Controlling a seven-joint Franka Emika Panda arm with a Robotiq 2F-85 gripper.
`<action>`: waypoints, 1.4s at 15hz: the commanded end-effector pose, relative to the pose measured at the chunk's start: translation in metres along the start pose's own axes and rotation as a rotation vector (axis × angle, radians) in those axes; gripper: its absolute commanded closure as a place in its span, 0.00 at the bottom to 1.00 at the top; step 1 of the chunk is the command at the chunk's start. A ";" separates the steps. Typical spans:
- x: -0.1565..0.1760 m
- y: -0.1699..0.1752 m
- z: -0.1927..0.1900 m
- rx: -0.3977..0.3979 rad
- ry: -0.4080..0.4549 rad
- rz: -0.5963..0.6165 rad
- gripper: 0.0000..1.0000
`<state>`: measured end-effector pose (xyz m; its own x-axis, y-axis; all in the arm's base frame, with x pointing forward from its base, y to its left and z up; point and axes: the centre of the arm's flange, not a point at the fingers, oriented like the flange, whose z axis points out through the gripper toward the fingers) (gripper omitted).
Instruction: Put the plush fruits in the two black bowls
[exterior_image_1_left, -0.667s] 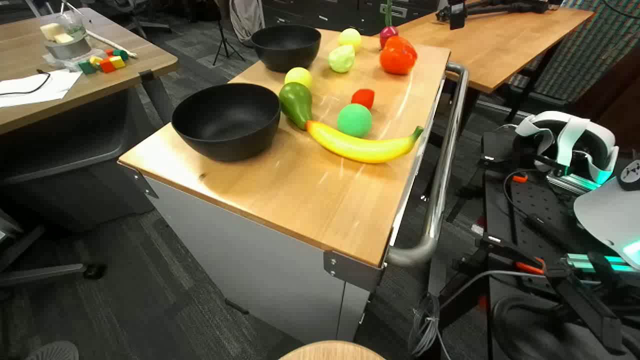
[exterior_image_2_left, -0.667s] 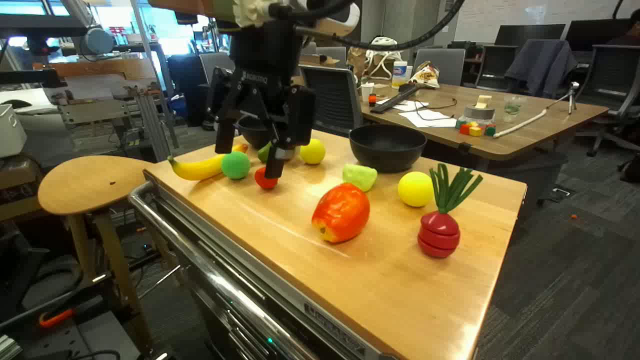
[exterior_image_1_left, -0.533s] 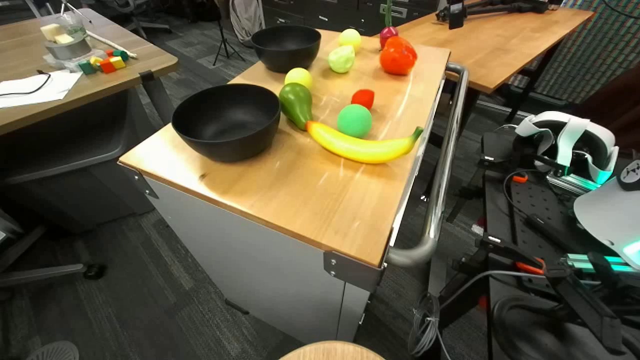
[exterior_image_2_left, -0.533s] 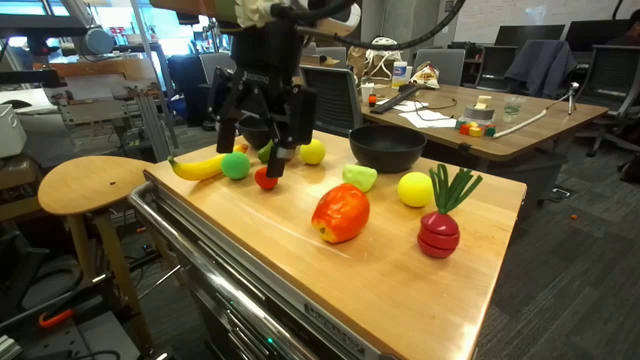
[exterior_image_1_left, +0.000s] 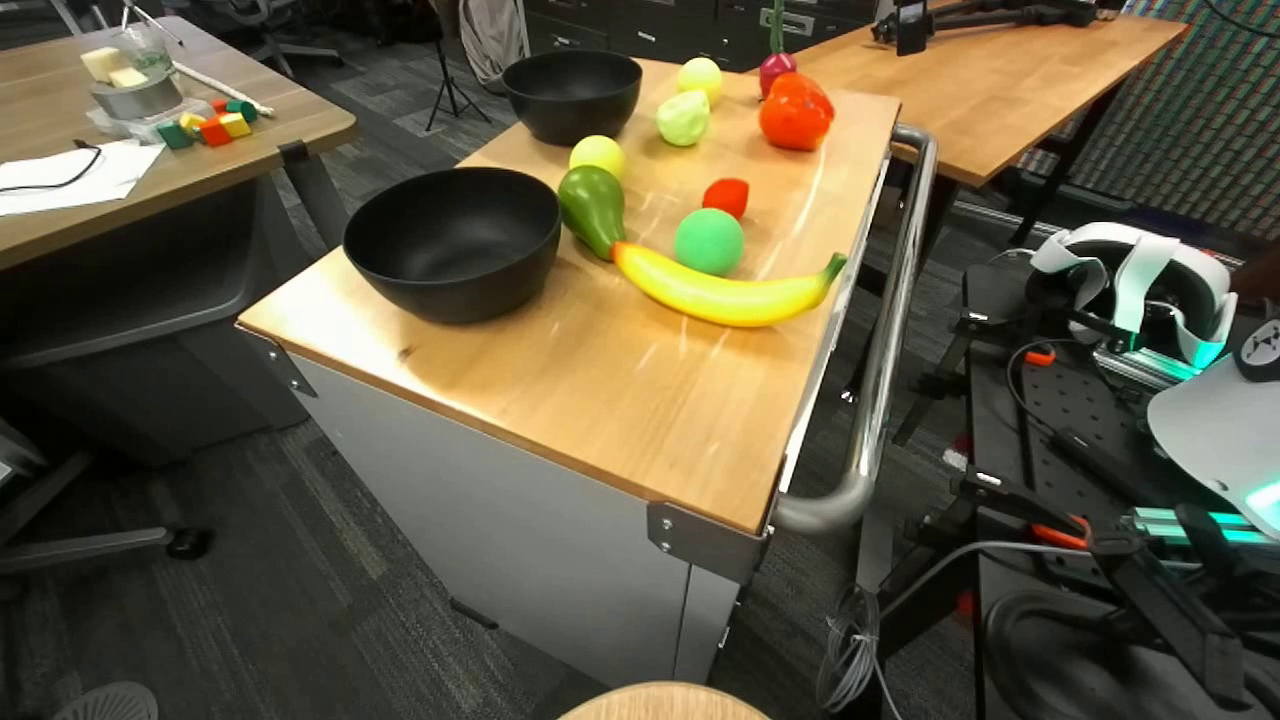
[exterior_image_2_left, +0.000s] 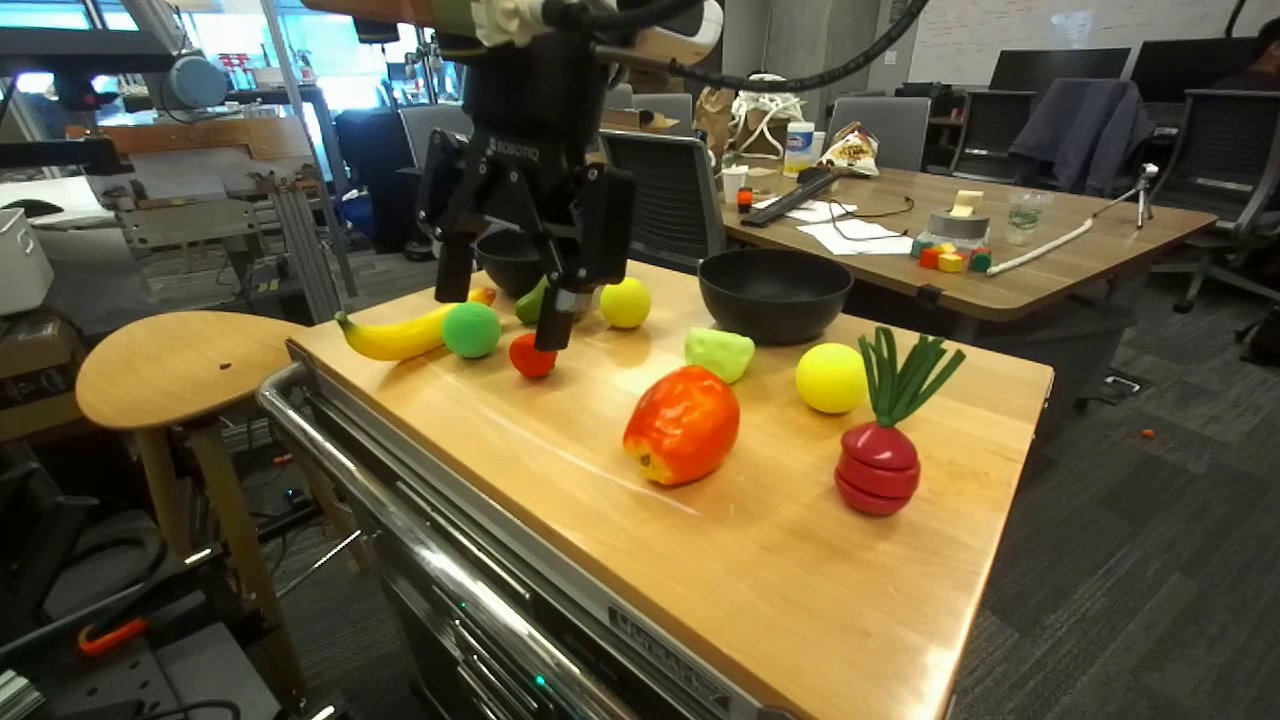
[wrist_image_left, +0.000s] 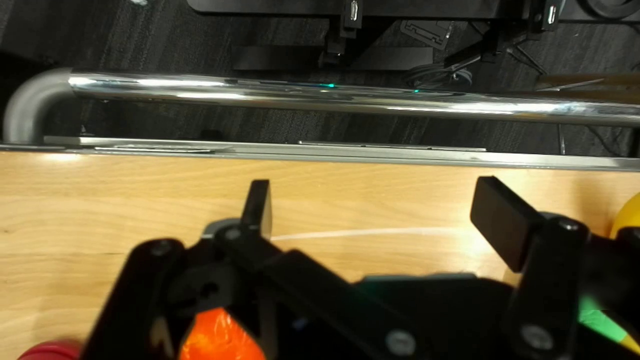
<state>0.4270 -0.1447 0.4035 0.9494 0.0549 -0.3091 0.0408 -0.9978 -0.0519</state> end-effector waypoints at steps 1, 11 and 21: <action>0.000 0.000 0.000 0.000 0.000 0.000 0.00; 0.000 0.000 0.000 0.000 0.000 0.000 0.00; 0.000 0.006 0.000 0.208 0.222 0.065 0.00</action>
<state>0.4273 -0.1512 0.4027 0.9938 -0.0411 -0.1035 -0.0650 -0.9688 -0.2394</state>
